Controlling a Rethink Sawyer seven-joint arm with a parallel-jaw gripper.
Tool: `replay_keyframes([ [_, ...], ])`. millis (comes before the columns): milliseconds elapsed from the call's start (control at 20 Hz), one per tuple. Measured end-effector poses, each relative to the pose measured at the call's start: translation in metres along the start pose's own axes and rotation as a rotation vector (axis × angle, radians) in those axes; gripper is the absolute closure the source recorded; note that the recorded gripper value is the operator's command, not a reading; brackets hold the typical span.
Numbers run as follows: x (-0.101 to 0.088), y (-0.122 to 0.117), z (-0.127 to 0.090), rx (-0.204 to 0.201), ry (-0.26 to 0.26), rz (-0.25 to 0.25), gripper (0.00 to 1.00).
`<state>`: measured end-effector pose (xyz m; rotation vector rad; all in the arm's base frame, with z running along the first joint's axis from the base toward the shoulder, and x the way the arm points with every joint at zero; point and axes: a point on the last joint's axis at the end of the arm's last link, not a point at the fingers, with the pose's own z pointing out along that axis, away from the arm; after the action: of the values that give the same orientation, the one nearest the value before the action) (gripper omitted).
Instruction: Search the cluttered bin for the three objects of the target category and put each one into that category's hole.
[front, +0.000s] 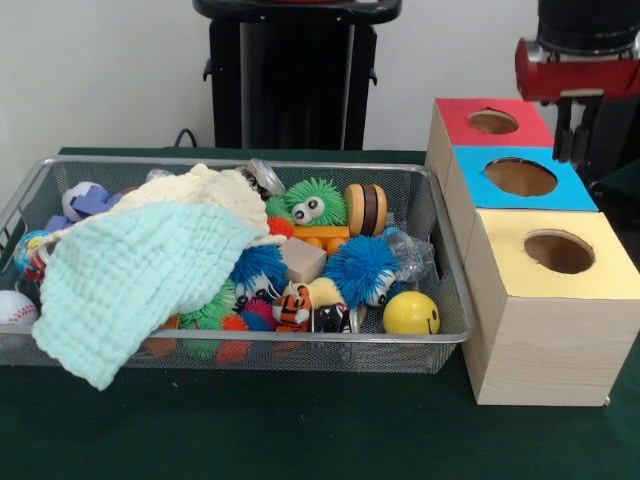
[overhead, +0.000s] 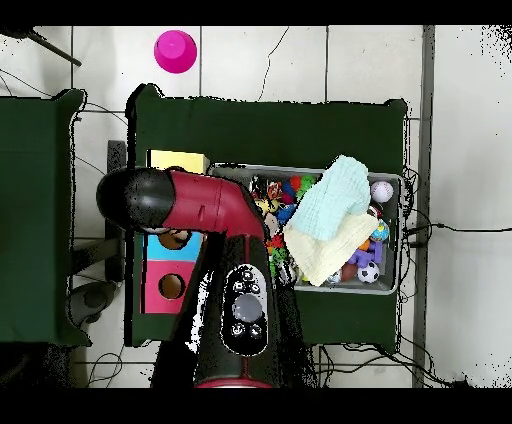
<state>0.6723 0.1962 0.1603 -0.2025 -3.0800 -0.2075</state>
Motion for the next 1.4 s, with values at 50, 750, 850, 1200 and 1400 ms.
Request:
replay_keyframes([
  [50,-0.001,-0.001,-0.007,0.004,0.003,-0.004,1.0],
  [750,-0.045,-0.135,-0.01,0.264,-0.279,-0.15,1.0],
  [850,-0.049,-0.156,-0.006,0.285,-0.299,-0.158,1.0],
  [1200,-0.047,-0.229,0.018,0.387,-0.296,-0.228,1.0],
  [1400,-0.037,-0.241,0.034,0.438,-0.267,-0.304,1.0],
])
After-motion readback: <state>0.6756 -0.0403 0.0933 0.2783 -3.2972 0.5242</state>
